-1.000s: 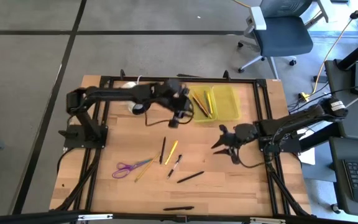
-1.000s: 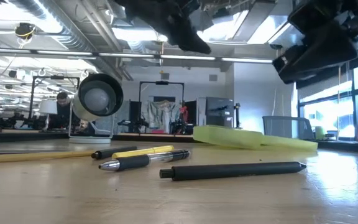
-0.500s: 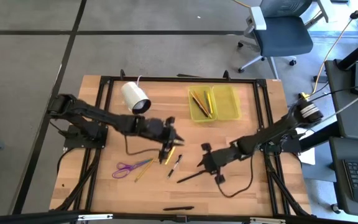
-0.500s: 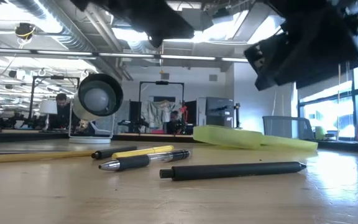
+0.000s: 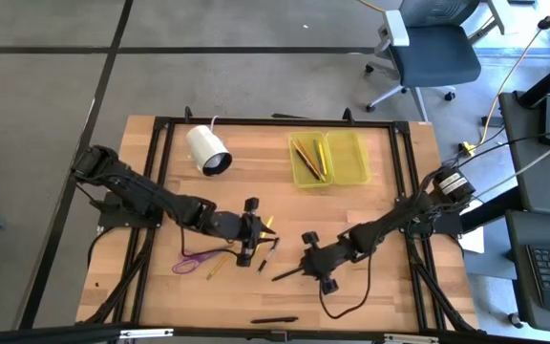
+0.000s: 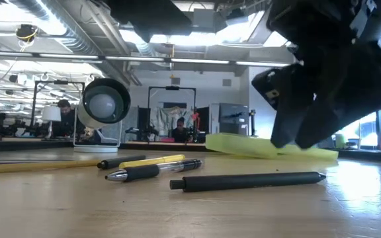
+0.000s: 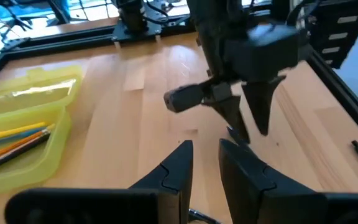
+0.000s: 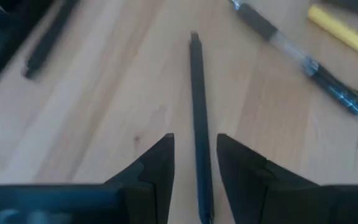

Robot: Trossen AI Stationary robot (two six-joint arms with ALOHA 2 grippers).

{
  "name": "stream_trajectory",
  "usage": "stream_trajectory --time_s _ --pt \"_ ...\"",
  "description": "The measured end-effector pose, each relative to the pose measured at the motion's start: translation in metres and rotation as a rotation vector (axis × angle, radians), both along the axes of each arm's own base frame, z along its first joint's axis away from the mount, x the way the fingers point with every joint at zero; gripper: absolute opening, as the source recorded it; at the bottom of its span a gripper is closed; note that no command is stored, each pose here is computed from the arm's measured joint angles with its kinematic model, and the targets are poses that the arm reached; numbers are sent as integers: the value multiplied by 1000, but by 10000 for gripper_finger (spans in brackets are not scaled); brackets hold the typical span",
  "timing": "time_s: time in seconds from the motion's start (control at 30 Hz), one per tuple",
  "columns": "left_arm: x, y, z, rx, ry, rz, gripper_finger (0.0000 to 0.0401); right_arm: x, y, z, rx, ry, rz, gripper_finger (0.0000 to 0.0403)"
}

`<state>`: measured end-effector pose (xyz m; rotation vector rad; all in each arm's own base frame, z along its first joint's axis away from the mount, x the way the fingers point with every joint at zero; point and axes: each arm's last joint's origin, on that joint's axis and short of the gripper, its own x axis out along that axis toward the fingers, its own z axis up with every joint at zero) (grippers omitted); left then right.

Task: Pick & place school supplies into a supply box
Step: Put the black pen into the yellow supply box

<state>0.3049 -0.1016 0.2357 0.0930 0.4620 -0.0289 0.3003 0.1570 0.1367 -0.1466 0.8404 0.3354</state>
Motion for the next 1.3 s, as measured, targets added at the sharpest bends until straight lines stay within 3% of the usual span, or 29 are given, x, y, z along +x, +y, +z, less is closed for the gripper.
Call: stream_trajectory --time_s 0.2,0.5,0.77,0.9,1.3 --pt "-1 -3 1 -18 -9 17 69 -1 -1 -7 -21 32 0 128" --pt "-1 -3 1 -19 -9 18 71 -1 -1 -8 -58 29 14 172" --pt "-1 -3 1 -19 -9 18 68 -12 -8 -21 -65 76 -6 169" --pt "-1 -3 1 -19 -9 18 69 -13 -8 -22 -53 83 -34 152" --pt "-1 -3 1 -19 -9 19 68 -14 -10 -34 -156 114 7 43"
